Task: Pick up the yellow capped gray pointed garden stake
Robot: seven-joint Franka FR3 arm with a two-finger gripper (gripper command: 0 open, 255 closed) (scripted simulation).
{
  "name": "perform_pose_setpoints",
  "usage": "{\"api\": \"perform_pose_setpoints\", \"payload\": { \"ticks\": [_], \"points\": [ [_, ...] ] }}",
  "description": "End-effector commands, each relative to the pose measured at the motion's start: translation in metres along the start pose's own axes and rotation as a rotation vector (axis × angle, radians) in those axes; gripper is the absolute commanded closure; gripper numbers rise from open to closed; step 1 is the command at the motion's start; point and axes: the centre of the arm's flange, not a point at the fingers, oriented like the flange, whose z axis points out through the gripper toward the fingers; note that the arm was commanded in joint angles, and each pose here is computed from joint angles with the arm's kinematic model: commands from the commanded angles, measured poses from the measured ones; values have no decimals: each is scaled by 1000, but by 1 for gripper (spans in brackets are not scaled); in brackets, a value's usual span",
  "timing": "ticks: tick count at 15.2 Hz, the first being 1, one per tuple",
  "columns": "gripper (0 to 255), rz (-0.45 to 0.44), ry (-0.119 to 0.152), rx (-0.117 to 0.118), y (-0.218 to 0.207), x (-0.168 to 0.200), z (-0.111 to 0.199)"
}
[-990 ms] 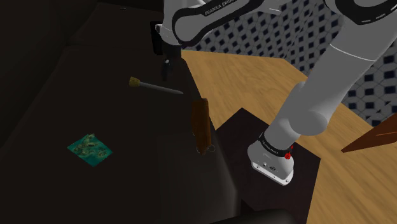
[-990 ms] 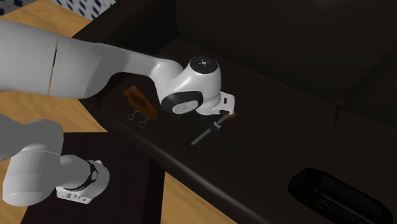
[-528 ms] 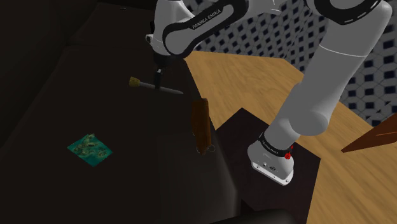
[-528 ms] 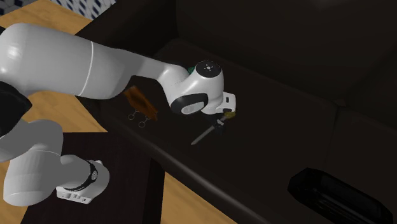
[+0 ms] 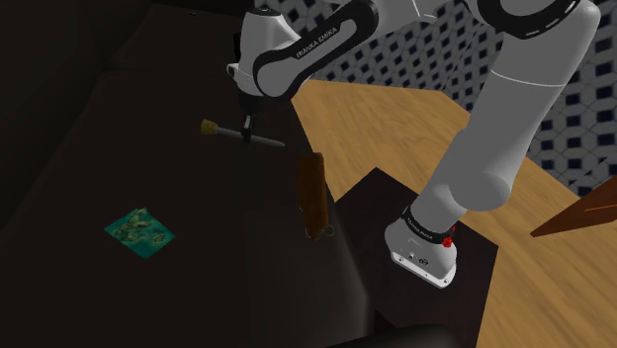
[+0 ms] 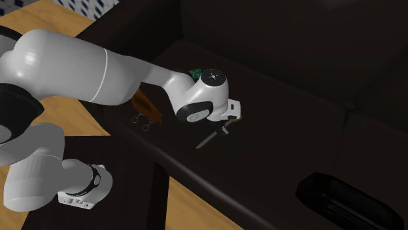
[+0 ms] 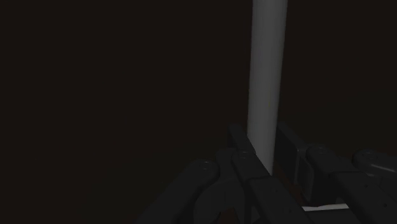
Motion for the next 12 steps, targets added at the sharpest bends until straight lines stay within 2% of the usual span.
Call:
{"api": "perform_pose_setpoints", "payload": {
  "ticks": [1,7,12],
  "points": [
    [255,0,0,0,0,0,0],
    [255,0,0,0,1,1,0],
    [255,0,0,0,2,3,-26]
  ]
}}
